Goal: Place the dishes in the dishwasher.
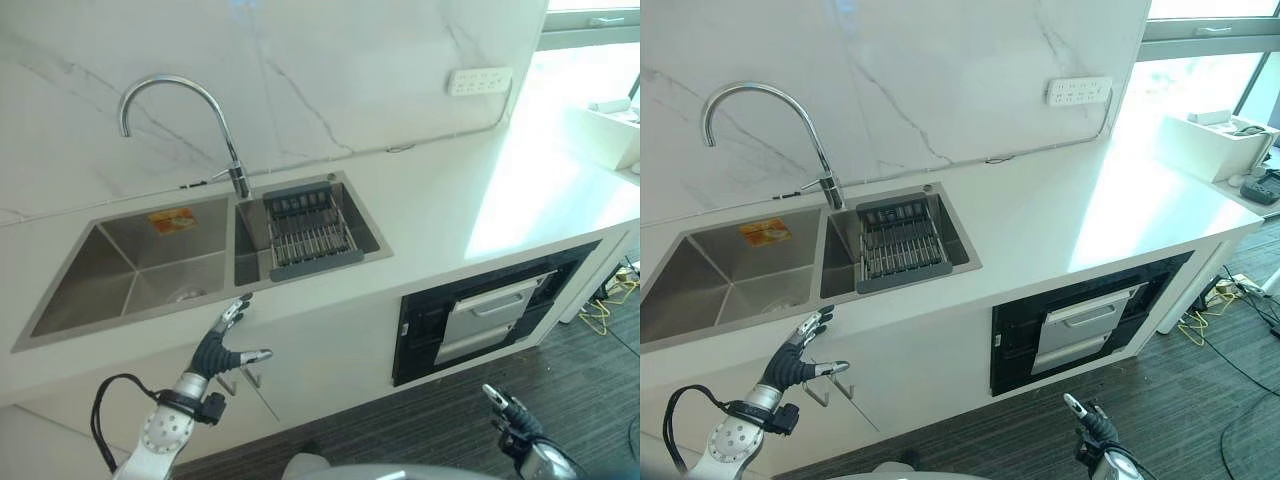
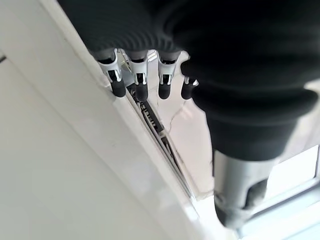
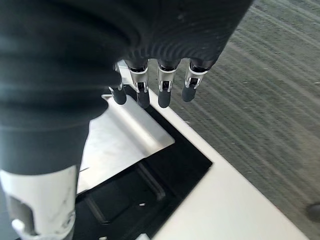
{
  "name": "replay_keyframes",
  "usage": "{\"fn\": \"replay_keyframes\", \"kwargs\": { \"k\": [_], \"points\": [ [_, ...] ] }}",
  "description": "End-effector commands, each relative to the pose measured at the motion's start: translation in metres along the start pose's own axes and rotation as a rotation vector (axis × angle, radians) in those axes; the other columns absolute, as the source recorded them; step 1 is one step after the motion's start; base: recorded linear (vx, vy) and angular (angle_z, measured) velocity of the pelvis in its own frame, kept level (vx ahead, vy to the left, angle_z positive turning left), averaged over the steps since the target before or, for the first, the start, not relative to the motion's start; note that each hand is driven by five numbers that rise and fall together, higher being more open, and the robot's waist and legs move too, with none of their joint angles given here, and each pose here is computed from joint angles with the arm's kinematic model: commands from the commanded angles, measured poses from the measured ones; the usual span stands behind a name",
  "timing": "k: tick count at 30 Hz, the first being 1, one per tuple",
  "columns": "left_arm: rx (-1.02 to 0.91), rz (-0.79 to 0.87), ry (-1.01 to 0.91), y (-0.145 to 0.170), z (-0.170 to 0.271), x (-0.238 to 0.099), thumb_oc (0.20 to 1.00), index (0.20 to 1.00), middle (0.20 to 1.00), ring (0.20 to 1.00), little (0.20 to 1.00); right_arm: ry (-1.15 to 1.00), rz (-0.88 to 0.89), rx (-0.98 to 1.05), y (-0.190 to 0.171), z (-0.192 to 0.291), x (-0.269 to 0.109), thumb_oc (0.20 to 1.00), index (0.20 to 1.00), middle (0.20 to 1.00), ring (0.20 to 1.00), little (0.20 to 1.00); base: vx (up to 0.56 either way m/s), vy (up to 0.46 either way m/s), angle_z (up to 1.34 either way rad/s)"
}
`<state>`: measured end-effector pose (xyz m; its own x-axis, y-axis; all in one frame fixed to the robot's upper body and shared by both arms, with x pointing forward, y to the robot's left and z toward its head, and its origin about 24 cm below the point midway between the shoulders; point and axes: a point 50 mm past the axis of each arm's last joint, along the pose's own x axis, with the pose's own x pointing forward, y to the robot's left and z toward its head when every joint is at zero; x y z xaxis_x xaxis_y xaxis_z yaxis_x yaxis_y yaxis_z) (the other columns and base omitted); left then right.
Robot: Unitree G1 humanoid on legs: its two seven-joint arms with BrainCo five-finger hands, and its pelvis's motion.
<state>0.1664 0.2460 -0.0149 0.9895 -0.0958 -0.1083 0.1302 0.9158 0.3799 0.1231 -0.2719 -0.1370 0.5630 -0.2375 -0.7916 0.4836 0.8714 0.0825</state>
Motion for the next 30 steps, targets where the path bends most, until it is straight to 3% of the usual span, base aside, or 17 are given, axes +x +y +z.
{"fn": "replay_keyframes", "kwargs": {
  "k": [1, 4, 7, 12, 16, 21, 22, 25, 28, 30],
  "points": [
    [0.023, 0.006, 0.089, 0.002, -0.018, -0.003, 1.0, 1.0, 1.0, 1.0, 1.0, -0.116, 0.096, 0.028, 0.036, 0.035, 0.012, 1.0, 1.0, 1.0, 1.0, 1.0, -0.06, 0.017, -0.03],
    [-0.114, -0.015, 0.436, -0.029, -0.078, -0.044, 1.0, 1.0, 1.0, 1.0, 1.0, -0.048, 0.046, 0.018, 0.025, 0.02, 0.01, 1.0, 1.0, 1.0, 1.0, 1.0, -0.07, 0.031, -0.18],
    [-0.157, -0.034, 0.56, -0.041, -0.097, -0.059, 1.0, 1.0, 1.0, 1.0, 1.0, -0.015, 0.028, 0.038, 0.021, 0.012, 0.009, 1.0, 1.0, 1.0, 1.0, 1.0, -0.01, 0.008, -0.03],
    [-0.05, -0.08, 0.523, -0.048, -0.096, -0.051, 1.0, 1.0, 1.0, 1.0, 1.0, 0.051, 0.014, 0.028, 0.015, -0.005, 0.005, 1.0, 1.0, 1.0, 1.0, 1.0, -0.05, 0.028, -0.06],
    [-0.248, -0.168, 0.933, -0.063, -0.131, -0.092, 1.0, 1.0, 1.0, 1.0, 1.0, 0.079, -0.003, 0.046, 0.014, -0.013, 0.003, 1.0, 1.0, 1.0, 1.0, 1.0, -0.02, 0.015, -0.15],
    [-0.255, -0.375, 1.394, -0.09, -0.149, -0.157, 1.0, 1.0, 1.0, 1.0, 1.0, 0.083, 0.014, 0.009, 0.016, -0.014, 0.004, 1.0, 1.0, 1.0, 1.0, 1.0, 0.02, 0.014, -0.15],
    [-0.308, -0.292, 1.554, -0.09, -0.151, -0.17, 1.0, 1.0, 1.0, 1.0, 1.0, 0.086, 0.019, -0.003, 0.017, -0.014, 0.004, 1.0, 1.0, 1.0, 1.0, 1.0, 0.03, 0.012, -0.21],
    [-0.403, -0.02, 1.791, -0.082, -0.151, -0.186, 1.0, 1.0, 1.0, 1.0, 1.0, 0.098, 0.027, -0.012, 0.023, -0.016, 0.005, 1.0, 1.0, 1.0, 1.0, 1.0, 0.05, -0.004, -0.11],
    [-0.522, 0.17, 1.805, -0.083, -0.15, -0.182, 1.0, 1.0, 1.0, 1.0, 1.0, 0.117, 0.028, -0.013, 0.026, -0.021, 0.004, 1.0, 1.0, 1.0, 1.0, 1.0, 0.05, -0.029, -0.02],
    [-0.786, 0.397, 1.865, -0.094, -0.146, -0.183, 1.0, 1.0, 1.0, 1.0, 1.0, 0.125, 0.02, -0.013, 0.026, -0.027, 0.002, 1.0, 1.0, 1.0, 1.0, 1.0, 0.04, -0.058, -0.03]
  ]
}}
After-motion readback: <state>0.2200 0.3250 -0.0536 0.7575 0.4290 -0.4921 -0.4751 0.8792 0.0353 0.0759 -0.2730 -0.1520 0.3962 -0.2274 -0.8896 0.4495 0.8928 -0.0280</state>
